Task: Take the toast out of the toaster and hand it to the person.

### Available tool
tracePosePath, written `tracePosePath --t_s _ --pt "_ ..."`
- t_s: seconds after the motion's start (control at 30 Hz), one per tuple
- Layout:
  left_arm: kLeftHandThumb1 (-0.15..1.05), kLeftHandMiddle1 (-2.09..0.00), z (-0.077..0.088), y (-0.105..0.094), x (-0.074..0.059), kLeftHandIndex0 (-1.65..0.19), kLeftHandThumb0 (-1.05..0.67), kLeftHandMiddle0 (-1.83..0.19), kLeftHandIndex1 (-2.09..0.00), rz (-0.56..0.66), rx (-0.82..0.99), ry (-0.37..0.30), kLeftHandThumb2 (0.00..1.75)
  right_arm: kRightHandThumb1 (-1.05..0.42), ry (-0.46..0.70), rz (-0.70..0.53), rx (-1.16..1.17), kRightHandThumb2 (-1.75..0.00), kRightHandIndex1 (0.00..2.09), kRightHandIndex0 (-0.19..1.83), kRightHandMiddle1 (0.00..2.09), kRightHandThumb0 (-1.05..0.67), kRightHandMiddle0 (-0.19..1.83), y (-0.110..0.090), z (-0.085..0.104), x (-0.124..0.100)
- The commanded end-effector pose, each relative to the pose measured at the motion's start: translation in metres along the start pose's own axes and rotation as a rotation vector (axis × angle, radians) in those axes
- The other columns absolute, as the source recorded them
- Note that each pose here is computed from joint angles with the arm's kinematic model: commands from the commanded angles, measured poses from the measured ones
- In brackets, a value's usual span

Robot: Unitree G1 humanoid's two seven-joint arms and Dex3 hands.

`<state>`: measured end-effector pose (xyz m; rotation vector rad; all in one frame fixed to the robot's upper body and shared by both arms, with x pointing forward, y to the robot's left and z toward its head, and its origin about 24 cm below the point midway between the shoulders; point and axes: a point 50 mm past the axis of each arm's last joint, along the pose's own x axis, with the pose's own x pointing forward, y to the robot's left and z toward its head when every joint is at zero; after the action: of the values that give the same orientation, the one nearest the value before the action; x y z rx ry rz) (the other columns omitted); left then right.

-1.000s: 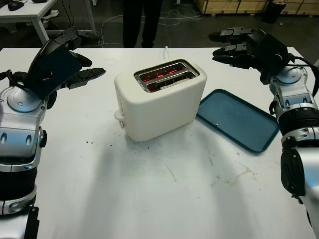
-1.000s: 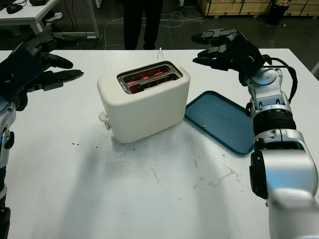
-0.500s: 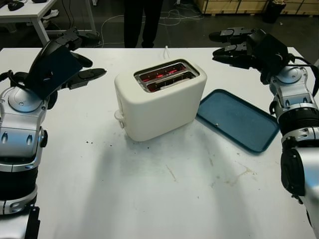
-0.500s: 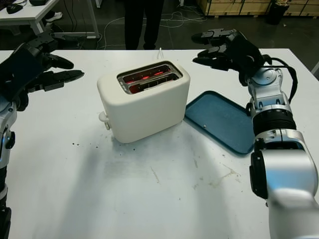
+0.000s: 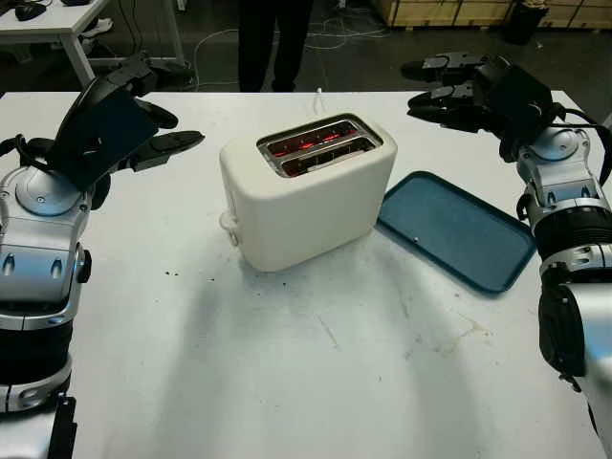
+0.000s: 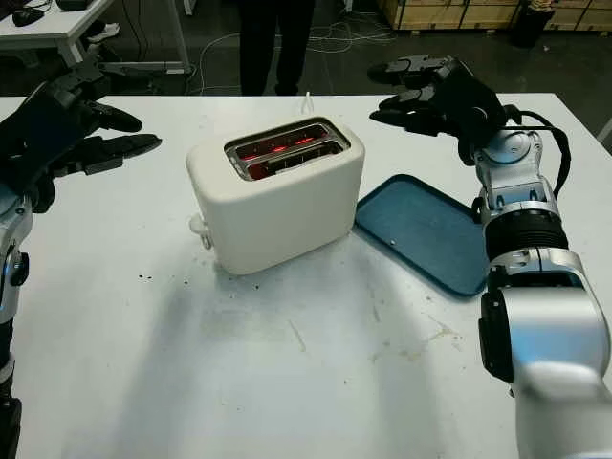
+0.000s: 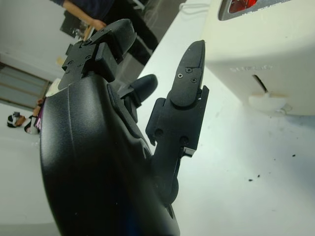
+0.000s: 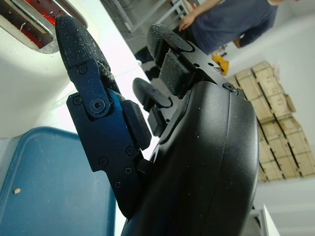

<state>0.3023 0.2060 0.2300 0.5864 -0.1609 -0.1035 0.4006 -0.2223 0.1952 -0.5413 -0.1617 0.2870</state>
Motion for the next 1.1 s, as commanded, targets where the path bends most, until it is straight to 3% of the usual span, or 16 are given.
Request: tracePosePath --t_s 0.0,1.07 --pt "0.91 -1.23 0.0057 0.0024 0.0005 -0.17 -0.24 -0.06 -0.74 0.019 0.006 -0.032 0.06 -0.82 -0.011 -0.010 0.009 0.00 0.47 0.54 0.00 -0.79 0.68 -0.0012 -0.0007 -0.0013" --pt "0.91 -1.24 0.0031 0.0025 -0.0004 -0.17 -0.25 -0.06 -0.74 0.027 0.003 -0.026 0.06 -0.82 0.019 -0.031 0.034 0.00 0.46 0.55 0.01 -0.81 0.69 0.0062 -0.0087 -0.0021"
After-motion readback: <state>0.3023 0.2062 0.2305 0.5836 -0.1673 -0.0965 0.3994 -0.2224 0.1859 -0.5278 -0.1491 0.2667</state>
